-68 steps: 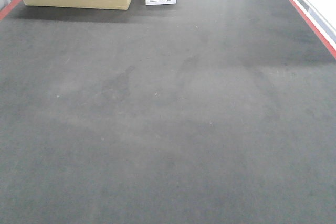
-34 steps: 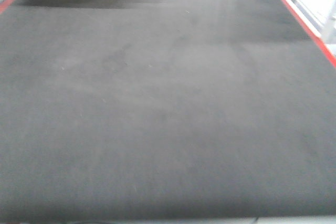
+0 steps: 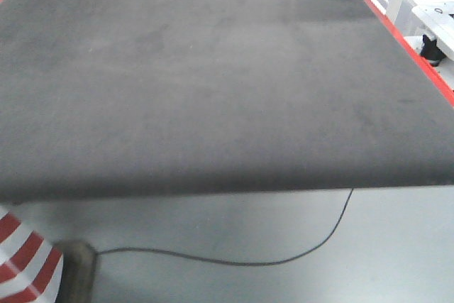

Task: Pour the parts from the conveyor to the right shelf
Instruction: 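Turn away from the conveyor holding the block in the right gripper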

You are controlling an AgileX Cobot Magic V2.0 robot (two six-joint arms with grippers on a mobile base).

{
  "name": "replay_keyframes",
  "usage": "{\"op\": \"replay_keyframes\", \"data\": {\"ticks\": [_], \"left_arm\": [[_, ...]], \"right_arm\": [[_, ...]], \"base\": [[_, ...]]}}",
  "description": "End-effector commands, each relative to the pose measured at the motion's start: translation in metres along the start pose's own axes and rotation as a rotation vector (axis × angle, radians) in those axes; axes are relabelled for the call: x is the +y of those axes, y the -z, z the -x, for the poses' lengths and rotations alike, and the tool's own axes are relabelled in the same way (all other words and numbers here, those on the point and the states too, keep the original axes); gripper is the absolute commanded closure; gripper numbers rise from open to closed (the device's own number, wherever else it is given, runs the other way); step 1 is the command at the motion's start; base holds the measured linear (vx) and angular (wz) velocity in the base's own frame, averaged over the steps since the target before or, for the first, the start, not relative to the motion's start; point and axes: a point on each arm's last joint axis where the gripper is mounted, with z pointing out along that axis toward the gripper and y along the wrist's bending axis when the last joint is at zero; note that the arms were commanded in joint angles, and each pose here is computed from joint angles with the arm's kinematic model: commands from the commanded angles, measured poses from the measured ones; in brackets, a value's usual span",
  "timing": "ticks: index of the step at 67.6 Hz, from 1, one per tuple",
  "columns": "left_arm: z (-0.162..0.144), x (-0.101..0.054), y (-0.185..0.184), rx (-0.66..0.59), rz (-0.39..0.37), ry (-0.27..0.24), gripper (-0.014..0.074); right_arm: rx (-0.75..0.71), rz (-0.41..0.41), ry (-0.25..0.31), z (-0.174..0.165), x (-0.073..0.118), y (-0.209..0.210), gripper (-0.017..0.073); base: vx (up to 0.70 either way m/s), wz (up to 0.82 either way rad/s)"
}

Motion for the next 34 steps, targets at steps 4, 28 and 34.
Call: {"op": "replay_keyframes", "data": {"ticks": [4,28,34], "left_arm": [[-0.0022,-0.0003,-0.0004,-0.054,-0.007,0.008,0.06],[-0.0022,-0.0003,-0.0004,-0.054,-0.007,0.008,0.06],[-0.0022,-0.0003,-0.0004,-0.054,-0.007,0.008,0.06]], "right_arm": [[-0.092,0.0,0.011,0.0146,0.0001,0.0022,0.0523],[-0.092,0.001,0.011,0.0146,0.0001,0.0022,0.0523],[-0.092,0.001,0.011,0.0146,0.0001,0.0022,0.0523]], "base": [[-0.4,0.1],[-0.37,0.13],[-0.33,0.06]]}}
